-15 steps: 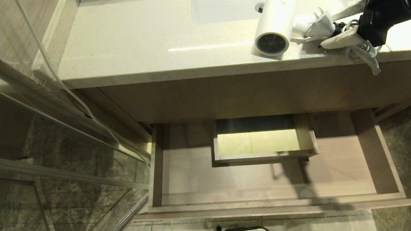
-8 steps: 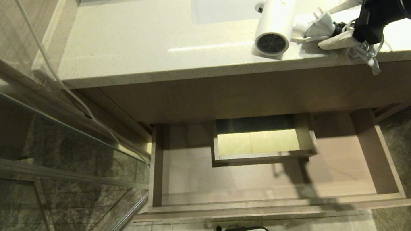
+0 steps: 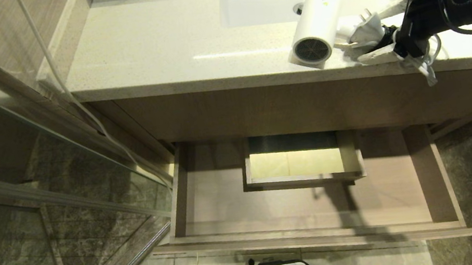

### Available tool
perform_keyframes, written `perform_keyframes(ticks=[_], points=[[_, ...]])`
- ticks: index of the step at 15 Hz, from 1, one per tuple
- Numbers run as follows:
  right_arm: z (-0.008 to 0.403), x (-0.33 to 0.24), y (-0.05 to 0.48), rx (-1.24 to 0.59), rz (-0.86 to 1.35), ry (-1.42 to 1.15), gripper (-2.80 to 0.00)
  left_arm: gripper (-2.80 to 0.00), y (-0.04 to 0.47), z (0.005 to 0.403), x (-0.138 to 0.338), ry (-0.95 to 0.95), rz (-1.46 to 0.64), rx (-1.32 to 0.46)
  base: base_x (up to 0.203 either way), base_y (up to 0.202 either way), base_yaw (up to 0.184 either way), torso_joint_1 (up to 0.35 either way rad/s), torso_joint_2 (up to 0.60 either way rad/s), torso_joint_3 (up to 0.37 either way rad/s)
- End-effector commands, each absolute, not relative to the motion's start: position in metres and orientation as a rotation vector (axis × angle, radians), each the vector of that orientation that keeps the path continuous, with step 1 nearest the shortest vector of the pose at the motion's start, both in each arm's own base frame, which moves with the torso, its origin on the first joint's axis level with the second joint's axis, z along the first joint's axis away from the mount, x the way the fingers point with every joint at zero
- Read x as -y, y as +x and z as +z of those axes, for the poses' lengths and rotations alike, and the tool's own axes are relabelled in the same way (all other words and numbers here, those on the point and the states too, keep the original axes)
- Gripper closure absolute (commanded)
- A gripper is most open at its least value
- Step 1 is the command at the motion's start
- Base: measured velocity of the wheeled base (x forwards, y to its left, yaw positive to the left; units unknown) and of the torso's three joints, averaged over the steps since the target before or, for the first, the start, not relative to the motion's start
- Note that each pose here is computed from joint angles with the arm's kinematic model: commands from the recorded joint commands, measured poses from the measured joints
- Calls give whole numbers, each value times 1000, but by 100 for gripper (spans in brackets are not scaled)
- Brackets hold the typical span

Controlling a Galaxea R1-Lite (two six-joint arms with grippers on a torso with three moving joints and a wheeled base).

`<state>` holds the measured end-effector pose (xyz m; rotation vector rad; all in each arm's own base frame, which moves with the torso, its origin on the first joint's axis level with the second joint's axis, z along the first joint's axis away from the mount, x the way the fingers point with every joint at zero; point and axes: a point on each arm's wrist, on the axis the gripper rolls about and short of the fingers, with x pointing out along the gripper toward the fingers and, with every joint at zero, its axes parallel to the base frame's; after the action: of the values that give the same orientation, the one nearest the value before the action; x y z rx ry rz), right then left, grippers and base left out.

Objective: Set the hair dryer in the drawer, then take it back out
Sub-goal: Pick up the hairdryer

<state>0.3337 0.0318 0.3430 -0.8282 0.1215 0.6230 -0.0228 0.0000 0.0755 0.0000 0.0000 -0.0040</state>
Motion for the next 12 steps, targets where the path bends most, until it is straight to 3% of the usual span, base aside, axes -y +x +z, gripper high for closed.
perform_keyframes(ticks=[1, 2, 12], points=[[337, -32, 340, -132, 648, -822, -124, 0, -23, 75, 0, 0, -3, 0, 0, 0, 0, 0, 0, 0], [335, -31, 341, -134, 657, -817, 0, 0, -23, 75, 0, 0, -5, -2, 0, 0, 0, 0, 0, 0], [340, -29, 326, -165, 684, -795, 0, 0, -23, 75, 0, 0, -4, -1, 0, 0, 0, 0, 0, 0]])
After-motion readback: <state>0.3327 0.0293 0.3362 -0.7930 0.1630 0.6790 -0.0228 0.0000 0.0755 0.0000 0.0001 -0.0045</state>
